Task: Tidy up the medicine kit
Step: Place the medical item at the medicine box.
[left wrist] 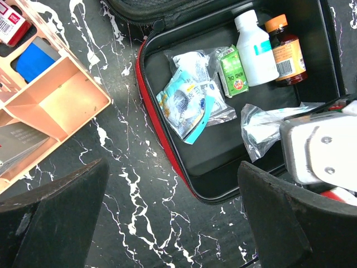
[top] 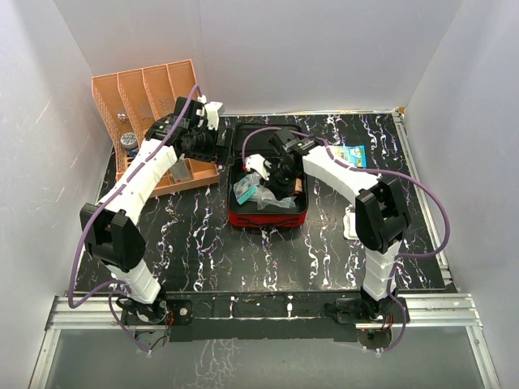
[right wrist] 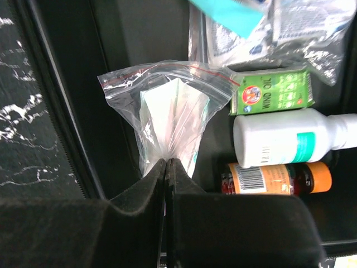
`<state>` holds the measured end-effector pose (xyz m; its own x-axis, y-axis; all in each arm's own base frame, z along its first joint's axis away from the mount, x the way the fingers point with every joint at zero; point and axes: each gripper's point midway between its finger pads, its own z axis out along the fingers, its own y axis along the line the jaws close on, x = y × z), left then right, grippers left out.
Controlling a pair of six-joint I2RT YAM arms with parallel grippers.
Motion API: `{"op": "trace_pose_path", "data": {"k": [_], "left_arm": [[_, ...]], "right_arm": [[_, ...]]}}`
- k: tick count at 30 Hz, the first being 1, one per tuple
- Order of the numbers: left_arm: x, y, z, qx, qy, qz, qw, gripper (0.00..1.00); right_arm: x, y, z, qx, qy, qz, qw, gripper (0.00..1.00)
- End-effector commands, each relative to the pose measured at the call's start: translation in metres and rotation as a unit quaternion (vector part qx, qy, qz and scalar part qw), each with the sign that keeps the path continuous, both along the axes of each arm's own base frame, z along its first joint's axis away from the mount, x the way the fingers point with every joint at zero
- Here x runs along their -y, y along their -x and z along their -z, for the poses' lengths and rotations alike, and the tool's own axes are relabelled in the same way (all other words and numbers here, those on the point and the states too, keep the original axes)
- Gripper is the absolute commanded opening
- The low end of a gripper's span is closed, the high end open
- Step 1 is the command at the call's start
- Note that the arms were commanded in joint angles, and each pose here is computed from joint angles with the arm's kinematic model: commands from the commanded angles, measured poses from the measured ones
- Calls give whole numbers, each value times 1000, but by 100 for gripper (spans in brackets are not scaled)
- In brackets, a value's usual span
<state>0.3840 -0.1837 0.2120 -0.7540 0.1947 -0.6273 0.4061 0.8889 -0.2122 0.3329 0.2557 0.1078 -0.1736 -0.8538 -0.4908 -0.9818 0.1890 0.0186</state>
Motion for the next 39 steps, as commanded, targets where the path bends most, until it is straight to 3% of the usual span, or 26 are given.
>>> {"op": "trace_pose_path", "data": {"k": [1,10,11,12,14,16,23,27,30,34,37,39], "left_arm": [[-7,7,-22,25,10,-5,1000,99],[-9,7,-22,26,12,-6,1000,99],[-9,7,-22,27,12,-6,1000,99],[-9,7,-22,26,11,-5,1000,99],[-9,7,-23,28,11,-3,1000,99],[-9,7,-22,27,11,-3,1000,99],[-9,7,-21,26,11,-4,1000,99],[-10,7,-23,29,9,-4,1000,99],[-11,8,-22,28,6,-5,1000,99],[-12,7,-22,29,3,-6,1000,99],[-12,6,-23,30,2,-7,1000,99],[-12,5,-22,29,2,-7,1000,99]], "right_arm": [[14,-4,7,32,32,-46,998,0],[24,4,33,25,60,-67,996,0],[25,4,35,25,62,-67,996,5],[25,3,35,27,65,-64,995,19],[24,-1,30,46,57,-60,995,35],[19,-5,19,70,38,-58,995,43],[7,-18,-30,117,-8,-25,993,46],[14,-34,-81,189,-25,28,981,49],[30,-49,-119,252,-35,104,961,64],[70,-63,-158,299,-75,264,914,92],[129,-73,-158,264,-91,434,857,96],[171,-69,-140,203,-78,552,805,95]]}}
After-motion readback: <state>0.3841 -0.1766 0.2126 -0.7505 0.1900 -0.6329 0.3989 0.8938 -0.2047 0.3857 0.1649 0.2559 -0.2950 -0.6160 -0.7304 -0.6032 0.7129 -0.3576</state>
